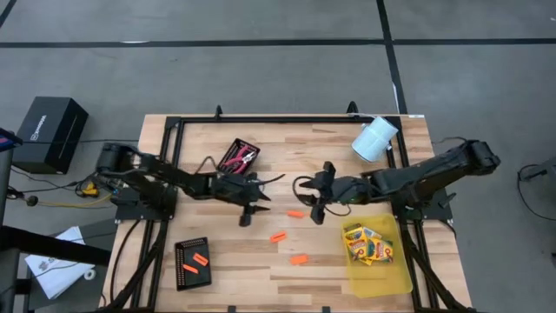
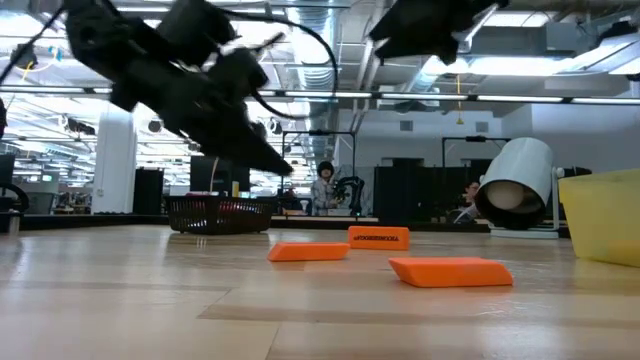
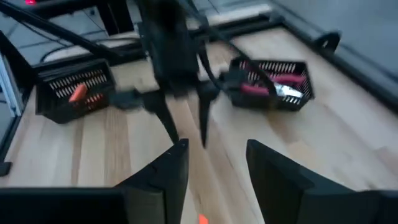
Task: Pick & Place School Supplies
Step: Put the orange eraser into the bottom black basket
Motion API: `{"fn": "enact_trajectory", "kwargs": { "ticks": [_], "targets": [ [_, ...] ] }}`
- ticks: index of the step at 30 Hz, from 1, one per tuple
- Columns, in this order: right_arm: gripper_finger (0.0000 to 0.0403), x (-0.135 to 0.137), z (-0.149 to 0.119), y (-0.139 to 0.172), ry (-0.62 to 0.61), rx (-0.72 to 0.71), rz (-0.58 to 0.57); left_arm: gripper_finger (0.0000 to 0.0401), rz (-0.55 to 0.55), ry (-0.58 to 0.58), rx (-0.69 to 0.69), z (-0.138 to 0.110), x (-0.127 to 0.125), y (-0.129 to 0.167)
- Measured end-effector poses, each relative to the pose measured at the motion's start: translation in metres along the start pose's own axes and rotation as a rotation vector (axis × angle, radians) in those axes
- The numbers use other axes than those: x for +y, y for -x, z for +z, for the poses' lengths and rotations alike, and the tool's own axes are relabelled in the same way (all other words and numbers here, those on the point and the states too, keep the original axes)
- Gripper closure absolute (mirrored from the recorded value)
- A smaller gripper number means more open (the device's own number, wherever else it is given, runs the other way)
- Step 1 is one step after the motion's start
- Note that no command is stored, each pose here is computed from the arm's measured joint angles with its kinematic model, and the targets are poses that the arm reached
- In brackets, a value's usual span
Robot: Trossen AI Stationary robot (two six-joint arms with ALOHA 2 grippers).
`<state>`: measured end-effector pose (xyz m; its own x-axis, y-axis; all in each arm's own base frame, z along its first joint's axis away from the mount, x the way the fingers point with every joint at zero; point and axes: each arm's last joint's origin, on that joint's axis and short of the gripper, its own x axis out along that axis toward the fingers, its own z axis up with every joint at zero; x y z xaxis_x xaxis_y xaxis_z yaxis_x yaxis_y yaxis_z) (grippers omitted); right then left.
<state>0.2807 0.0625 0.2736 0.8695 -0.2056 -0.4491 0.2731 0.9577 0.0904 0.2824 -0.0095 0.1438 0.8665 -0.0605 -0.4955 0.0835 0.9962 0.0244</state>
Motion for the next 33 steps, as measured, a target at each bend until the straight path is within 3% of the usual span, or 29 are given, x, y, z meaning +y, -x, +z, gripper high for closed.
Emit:
{"fn": "enact_trajectory", "kwargs": {
  "ticks": [5,10,33],
  "targets": [
    [0.0254,0.008,0.006,0.026,0.032,-0.067,-0.003,0.0242,0.007,-0.022,0.049,0.001,0.005,-0.037],
    [0.0254,0.012,0.002,0.04,0.072,-0.065,-0.039,0.024,0.008,-0.037,0.031,0.011,0.006,-0.054],
    [0.0247,0.018,0.005,0.037,0.114,-0.112,-0.049,0.0242,-0.049,-0.018,-0.001,0.019,0.009,-0.058]
  ]
}}
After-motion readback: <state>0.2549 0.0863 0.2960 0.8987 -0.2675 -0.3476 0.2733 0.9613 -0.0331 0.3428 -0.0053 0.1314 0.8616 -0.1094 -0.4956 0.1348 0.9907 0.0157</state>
